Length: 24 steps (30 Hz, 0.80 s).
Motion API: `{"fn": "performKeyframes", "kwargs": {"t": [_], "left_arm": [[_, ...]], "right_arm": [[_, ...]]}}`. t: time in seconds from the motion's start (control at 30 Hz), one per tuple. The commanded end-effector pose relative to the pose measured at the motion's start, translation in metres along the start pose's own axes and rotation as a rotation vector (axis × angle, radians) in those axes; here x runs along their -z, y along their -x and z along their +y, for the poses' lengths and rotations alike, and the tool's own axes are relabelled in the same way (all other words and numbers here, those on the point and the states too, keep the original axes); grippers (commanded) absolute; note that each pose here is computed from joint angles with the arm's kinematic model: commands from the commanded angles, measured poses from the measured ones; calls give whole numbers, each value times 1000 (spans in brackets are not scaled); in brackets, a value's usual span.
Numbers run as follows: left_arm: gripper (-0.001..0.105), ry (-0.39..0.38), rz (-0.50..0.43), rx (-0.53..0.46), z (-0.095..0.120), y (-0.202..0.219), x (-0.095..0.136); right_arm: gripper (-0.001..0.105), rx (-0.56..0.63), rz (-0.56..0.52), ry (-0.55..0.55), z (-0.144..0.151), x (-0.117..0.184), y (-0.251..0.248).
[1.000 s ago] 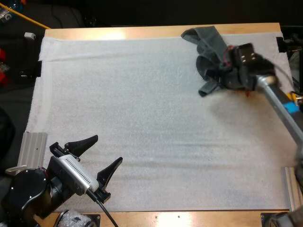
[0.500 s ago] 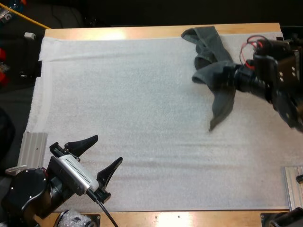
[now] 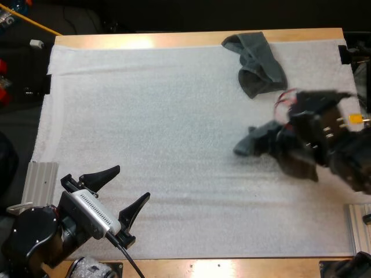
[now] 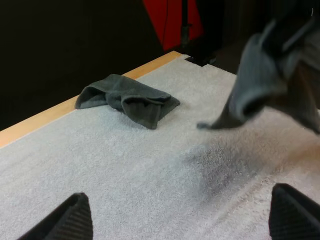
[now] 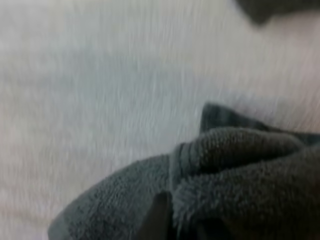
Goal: Pick towel from pile, fold and stack
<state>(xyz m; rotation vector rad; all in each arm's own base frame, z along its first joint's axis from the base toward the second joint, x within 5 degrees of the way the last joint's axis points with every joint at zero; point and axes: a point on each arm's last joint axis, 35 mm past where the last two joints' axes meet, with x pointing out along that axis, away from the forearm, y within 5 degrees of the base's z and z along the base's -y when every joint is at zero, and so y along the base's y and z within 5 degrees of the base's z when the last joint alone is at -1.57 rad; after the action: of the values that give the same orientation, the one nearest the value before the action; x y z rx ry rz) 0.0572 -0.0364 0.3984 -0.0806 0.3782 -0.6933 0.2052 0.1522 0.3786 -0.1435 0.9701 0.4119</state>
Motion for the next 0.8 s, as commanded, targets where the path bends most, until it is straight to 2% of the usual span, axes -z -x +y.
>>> {"fn": "performKeyframes", "kwargs": {"t": [0.0,0.1,0.17,0.33,0.43,0.5,0.6,0.63,0.67,0.7,0.73,0.77], "left_arm": [[69,7,-10,14,-1,0,-2],[69,7,-10,14,-1,0,-2],[69,7,-10,14,-1,0,-2],[69,7,-10,14,-1,0,-2],[69,7,-10,14,-1,0,-2],[69,7,-10,14,-1,0,-2],[69,7,-10,14,-1,0,-2],[69,7,-10,14,-1,0,-2],[69,7,-10,14,-1,0,-2],[69,7,-10,14,-1,0,-2],[69,7,-10,14,-1,0,-2],[69,7,-10,14,-1,0,-2]], "right_arm": [[0,7,31,-21,5,4,-13],[0,-22,96,-42,23,18,-44],[0,-81,120,-47,43,26,-66],[0,-188,99,-7,86,29,-96],[1,-295,97,-26,110,30,-112],[6,-366,93,-37,121,29,-119],[28,-428,83,-60,133,27,-128],[40,-449,76,-58,135,26,-129],[56,-480,70,-53,137,25,-128],[65,-495,68,-44,138,24,-128],[78,-530,62,-23,139,22,-125],[86,-554,55,14,139,21,-122]]}}
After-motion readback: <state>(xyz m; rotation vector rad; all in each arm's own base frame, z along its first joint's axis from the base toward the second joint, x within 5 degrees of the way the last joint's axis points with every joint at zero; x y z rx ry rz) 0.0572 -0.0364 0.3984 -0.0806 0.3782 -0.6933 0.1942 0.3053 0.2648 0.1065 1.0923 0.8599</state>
